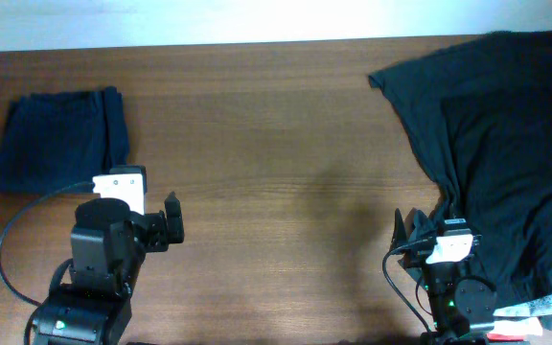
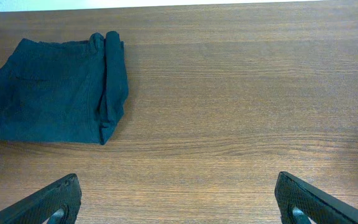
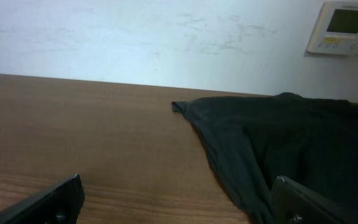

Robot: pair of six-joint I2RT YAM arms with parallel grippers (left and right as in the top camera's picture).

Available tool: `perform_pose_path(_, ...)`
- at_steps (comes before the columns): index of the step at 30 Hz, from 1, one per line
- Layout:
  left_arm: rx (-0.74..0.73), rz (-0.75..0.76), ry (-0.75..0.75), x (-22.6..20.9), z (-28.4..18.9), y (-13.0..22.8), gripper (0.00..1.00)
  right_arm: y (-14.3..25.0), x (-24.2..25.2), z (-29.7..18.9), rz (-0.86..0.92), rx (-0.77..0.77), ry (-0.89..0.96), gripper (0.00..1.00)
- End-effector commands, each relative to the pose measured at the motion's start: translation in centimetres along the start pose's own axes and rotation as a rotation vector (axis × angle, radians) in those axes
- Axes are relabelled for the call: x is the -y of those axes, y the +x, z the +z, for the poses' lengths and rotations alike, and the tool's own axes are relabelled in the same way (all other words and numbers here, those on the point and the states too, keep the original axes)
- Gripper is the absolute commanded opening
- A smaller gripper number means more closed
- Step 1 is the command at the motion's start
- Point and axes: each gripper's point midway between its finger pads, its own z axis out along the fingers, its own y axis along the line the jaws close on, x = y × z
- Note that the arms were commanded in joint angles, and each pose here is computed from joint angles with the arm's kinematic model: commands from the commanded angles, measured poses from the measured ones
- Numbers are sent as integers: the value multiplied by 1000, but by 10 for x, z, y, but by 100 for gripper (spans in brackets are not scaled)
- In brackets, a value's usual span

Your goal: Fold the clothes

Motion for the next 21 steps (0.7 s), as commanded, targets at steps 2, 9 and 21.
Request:
perform_pose_path(2,3,-1,-16,-3,0,0,99,2,-3,0,-7,0,-12,99)
perform_pose_path(9,2,-1,-16,-3,0,0,99,2,-3,0,-7,0,-12,99)
perform_pose_path(21,47,-10,-12,-8,-18,12,99,2,-3,0,-7,0,-12,99)
